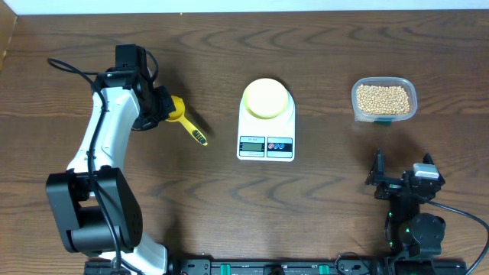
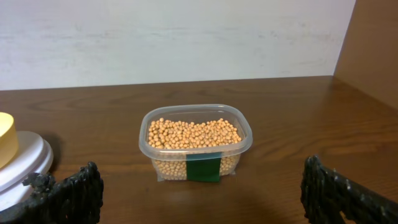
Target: Scoop item into bowl and weigh 50g on scale
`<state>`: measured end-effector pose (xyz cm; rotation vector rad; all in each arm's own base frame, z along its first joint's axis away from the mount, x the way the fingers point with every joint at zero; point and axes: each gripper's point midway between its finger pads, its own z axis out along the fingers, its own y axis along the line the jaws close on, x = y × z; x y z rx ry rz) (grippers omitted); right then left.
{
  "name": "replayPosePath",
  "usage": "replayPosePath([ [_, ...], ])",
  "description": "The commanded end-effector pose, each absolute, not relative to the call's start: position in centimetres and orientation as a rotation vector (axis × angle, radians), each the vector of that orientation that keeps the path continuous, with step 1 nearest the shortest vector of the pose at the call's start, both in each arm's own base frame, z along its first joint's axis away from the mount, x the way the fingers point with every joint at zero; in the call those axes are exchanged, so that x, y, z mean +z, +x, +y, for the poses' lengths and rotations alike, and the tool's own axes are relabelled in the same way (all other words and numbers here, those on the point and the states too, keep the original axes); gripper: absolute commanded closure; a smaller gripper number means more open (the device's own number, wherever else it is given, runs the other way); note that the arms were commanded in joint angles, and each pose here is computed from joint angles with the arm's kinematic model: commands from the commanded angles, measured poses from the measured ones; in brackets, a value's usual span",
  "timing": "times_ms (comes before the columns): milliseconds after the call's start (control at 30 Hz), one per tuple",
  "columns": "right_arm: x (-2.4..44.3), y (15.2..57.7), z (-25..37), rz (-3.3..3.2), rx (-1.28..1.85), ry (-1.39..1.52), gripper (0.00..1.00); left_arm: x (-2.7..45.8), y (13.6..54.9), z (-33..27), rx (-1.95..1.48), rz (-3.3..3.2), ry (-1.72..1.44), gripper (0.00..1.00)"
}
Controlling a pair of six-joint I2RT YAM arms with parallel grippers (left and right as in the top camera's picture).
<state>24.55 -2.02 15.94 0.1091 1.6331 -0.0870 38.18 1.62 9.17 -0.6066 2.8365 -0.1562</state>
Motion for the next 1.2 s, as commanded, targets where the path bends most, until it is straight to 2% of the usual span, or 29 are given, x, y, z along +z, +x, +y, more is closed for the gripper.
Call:
replayPosePath([
  [0, 16.0, 24.5, -2.1, 1.627, -0.082, 0.126, 0.01, 9.5, 37.9, 1.6, -0.15, 2.828, -0.606, 0.92],
  [333, 16.0, 24.5, -2.1, 1.627, -0.082, 0.126, 0.01, 10.1, 37.9, 1.7, -0.152, 2.812, -0.602, 0.92],
  [667, 16.0, 24.5, -2.1, 1.627, -0.082, 0.126, 0.01, 15.3, 37.7, 1.6, -0.175, 2.672, -0.57, 0.92],
  [867, 16.0, 24.5, -2.1, 1.627, -0.082, 0.126, 0.01, 17.9, 36.7, 1.6, -0.223, 2.583, -0.724, 0.92],
  [1033, 16.0, 24.5, -2.1, 1.627, -0.082, 0.126, 0.01, 18.0, 36.2, 1.5, -0.261, 2.545, -0.894, 0.92],
  [1167, 16.0, 24.5, -2.1, 1.627, -0.082, 0.126, 0.01, 18.0, 36.1, 1.5, -0.262, 2.547, -0.908, 0.92],
])
